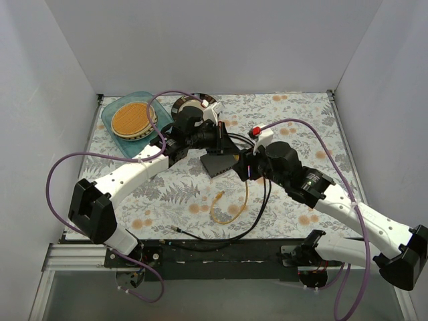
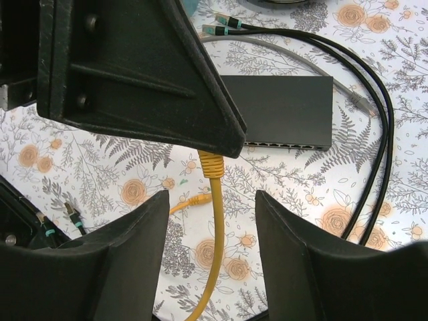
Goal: Insert the plug into the switch port
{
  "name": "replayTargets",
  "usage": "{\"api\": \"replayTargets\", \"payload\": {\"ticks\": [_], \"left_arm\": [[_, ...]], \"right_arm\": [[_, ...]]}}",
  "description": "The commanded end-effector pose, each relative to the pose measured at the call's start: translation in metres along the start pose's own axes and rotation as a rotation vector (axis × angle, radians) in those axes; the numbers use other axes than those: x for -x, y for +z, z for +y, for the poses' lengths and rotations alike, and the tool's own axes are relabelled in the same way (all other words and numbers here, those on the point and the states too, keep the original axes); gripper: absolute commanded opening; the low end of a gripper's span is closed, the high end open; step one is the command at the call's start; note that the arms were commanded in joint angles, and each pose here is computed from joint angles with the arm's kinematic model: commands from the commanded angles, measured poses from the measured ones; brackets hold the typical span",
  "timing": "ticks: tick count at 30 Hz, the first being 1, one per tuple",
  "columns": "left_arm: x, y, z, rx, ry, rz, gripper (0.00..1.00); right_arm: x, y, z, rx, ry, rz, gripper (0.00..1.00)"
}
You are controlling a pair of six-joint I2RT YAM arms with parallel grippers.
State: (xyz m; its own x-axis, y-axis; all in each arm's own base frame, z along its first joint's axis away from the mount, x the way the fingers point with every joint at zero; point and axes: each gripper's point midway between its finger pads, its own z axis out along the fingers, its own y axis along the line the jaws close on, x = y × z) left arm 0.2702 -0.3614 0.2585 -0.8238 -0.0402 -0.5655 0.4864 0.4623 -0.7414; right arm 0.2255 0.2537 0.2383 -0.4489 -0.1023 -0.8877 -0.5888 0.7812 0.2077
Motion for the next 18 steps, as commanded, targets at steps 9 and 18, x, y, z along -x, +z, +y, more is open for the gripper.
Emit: {"api": "replayTargets", "payload": {"ticks": [9, 18], "left_arm": [[0.0118, -0.004, -0.0185, -0.033, 0.023, -0.024, 0.0], [0.0076, -0.0004, -0.0151, -0.035, 0.016, -0.004, 0.0]], "right_arm": [[0.0326, 0.004, 0.0079, 0.018, 0.007, -0.098, 0.41], [0.0367, 0.002, 0.0062, 0.013, 0.022, -0.139, 0.17]]}}
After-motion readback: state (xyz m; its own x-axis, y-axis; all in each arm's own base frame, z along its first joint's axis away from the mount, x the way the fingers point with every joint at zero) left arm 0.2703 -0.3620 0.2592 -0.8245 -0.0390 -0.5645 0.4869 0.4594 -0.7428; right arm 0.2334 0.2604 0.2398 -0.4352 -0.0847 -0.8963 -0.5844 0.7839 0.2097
